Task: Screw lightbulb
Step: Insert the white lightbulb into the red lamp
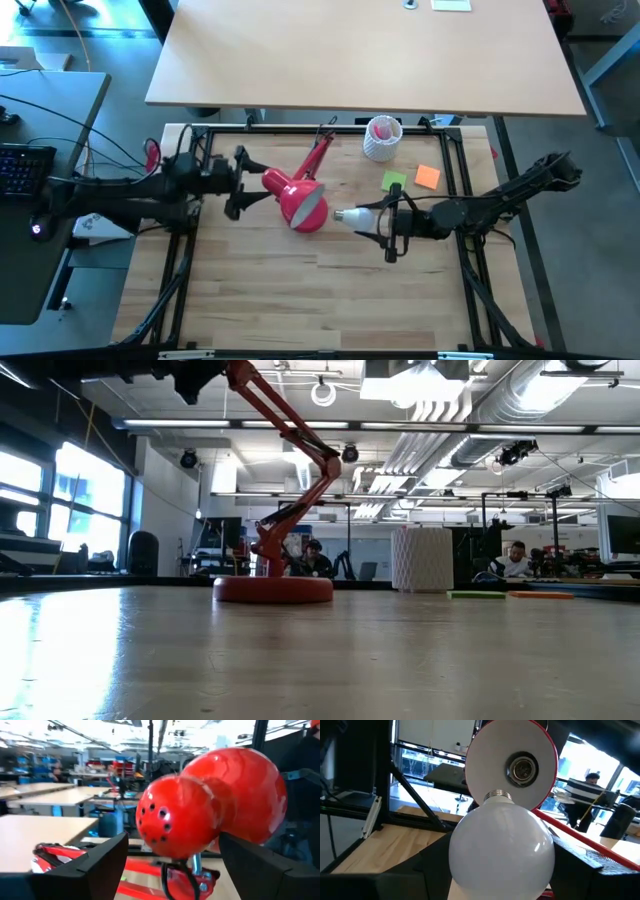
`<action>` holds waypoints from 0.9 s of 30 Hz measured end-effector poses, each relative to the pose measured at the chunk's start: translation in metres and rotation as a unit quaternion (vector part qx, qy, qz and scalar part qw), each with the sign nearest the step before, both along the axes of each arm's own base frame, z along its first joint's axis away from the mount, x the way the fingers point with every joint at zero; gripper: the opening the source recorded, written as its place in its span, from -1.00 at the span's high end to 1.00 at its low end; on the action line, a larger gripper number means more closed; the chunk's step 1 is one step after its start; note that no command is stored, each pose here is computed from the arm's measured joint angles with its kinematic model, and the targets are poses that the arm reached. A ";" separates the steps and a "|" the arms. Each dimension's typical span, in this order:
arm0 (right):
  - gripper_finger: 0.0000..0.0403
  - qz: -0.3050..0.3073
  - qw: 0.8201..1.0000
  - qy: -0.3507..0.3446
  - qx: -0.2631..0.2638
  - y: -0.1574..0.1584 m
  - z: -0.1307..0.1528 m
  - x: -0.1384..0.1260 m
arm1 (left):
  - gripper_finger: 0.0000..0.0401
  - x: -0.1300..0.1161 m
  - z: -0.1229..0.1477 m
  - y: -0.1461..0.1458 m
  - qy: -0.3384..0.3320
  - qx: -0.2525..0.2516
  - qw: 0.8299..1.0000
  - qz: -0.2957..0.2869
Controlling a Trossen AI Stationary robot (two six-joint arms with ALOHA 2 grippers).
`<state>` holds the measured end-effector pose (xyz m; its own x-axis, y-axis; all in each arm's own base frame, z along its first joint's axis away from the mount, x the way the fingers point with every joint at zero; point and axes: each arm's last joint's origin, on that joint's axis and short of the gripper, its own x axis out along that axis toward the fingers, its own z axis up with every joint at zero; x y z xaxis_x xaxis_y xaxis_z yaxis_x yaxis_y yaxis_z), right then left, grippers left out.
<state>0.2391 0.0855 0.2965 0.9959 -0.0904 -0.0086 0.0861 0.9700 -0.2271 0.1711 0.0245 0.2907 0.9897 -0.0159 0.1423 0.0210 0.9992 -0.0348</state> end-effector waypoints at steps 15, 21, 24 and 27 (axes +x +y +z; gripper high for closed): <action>-0.25 -0.005 1.000 0.024 -0.007 0.000 -0.005 0.000 | -0.53 0.040 -0.008 0.019 -0.079 -0.029 0.981 -0.176; -0.25 -0.005 0.999 0.030 -0.016 0.000 -0.006 0.000 | -0.52 0.040 -0.001 0.016 -0.095 -0.021 0.978 -0.184; -0.25 -0.004 0.999 0.034 -0.024 0.000 -0.007 0.000 | -0.52 0.042 0.006 0.017 -0.103 -0.023 0.978 -0.179; -0.25 -0.003 0.999 0.038 -0.026 0.000 -0.007 0.000 | -0.52 0.046 0.007 0.018 -0.100 -0.024 0.979 -0.178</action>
<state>0.2387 0.0851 0.2892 0.9920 -0.0987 -0.0793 0.0725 0.9563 -0.2834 0.2171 0.0427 0.2978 0.8748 -0.3429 0.3422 0.3788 0.9245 -0.0418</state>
